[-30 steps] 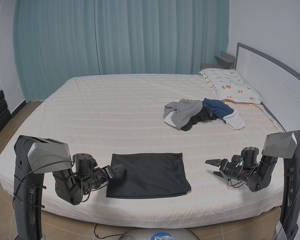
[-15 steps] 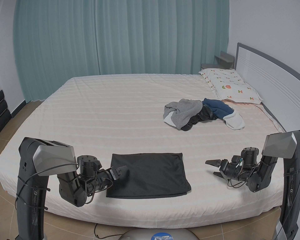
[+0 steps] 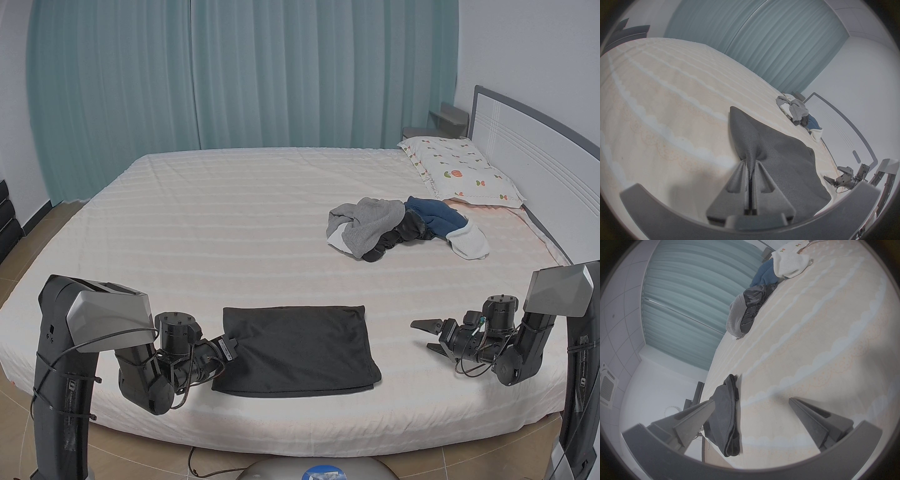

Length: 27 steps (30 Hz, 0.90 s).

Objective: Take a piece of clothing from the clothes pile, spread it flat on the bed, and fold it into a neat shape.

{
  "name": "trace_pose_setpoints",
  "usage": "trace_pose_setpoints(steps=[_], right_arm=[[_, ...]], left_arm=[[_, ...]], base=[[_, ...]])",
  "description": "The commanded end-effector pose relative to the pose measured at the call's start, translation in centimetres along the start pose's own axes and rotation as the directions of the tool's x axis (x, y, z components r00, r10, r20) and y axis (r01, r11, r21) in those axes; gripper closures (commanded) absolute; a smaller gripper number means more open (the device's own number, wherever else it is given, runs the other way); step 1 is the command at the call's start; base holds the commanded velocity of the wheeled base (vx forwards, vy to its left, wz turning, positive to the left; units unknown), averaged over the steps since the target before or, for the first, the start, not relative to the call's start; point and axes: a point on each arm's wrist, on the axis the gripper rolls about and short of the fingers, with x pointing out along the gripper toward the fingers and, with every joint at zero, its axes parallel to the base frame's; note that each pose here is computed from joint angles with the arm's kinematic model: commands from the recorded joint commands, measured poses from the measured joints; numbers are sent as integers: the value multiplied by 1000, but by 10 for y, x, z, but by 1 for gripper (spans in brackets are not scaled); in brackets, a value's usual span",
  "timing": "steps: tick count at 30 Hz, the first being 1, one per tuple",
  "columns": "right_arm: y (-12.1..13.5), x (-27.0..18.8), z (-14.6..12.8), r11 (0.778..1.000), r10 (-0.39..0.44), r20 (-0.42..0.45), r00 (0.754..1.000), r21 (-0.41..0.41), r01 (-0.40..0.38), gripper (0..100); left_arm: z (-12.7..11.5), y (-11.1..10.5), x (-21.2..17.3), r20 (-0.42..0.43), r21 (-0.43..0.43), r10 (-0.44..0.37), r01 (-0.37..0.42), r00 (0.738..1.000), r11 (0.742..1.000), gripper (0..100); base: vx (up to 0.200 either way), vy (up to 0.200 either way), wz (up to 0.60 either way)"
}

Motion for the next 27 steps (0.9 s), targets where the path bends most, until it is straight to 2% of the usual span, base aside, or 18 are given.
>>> trace_pose_setpoints(steps=[1, 6, 9, 19, 27], right_arm=[[-1, 0, -1, 1000, -2, -2, 1000, 1, 2, 0], [-1, 0, -1, 1000, -4, -2, 1000, 2, 4, 0], [-1, 0, -1, 1000, -5, -3, 1000, 3, 5, 0], [-2, 1, -2, 1000, -6, -6, 1000, 2, 6, 0], [-2, 1, -2, 1000, -7, -7, 1000, 3, 7, 0]], left_arm=[[-1, 0, -1, -3, 1, 1, -1, 1000, 1000, 100], [0, -1, -3, 2, 0, 5, -5, 1000, 1000, 100], [-1, -4, -3, 25, -26, 36, -35, 999, 999, 100], [-2, -4, -4, 16, -31, 45, -44, 999, 999, 100], [0, -1, -4, 23, -66, 50, -48, 998, 997, 100]], base=[[0, 0, 0], [0, 0, 0], [0, 0, 0], [0, 0, 0], [0, 200, 0]])
